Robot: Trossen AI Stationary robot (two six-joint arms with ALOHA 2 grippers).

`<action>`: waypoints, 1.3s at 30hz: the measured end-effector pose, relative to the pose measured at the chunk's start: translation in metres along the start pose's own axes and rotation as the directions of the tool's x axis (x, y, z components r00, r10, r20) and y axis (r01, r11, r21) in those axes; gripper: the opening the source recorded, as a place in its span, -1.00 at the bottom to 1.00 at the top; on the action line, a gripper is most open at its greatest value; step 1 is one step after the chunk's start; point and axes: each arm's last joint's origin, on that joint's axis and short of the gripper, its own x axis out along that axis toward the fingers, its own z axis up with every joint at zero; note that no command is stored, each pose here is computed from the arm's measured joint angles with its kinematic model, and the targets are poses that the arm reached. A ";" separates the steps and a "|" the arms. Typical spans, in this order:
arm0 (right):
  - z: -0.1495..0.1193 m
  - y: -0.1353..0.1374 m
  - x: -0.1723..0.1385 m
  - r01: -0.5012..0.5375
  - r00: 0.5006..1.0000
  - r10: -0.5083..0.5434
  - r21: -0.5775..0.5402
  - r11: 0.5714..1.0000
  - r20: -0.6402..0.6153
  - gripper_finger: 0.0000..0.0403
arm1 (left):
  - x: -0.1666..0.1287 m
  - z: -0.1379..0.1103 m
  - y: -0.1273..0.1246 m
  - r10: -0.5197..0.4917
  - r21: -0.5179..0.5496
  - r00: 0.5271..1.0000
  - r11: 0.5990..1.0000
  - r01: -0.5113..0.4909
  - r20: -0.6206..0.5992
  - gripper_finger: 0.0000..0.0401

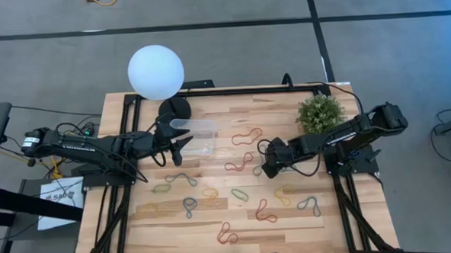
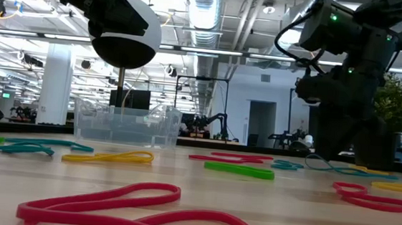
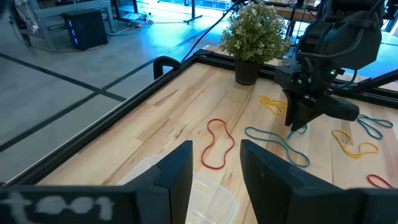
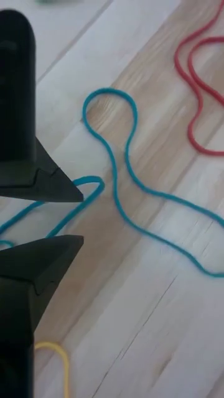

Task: Pick and place rubber bands into bin
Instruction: Put the blue rubber band into the transparent container

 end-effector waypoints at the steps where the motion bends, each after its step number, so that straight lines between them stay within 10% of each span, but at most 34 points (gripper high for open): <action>1: 0.001 -0.001 0.000 0.015 1.000 -0.015 0.002 1.000 0.012 -0.55 | 0.000 0.000 0.000 0.000 0.000 1.000 1.000 0.000 0.000 -0.38; 39: 0.001 -0.005 0.002 0.056 0.998 -0.056 -0.014 0.998 -0.011 -0.55 | 0.000 0.000 0.000 -0.001 -0.006 1.000 1.000 0.001 0.000 -0.38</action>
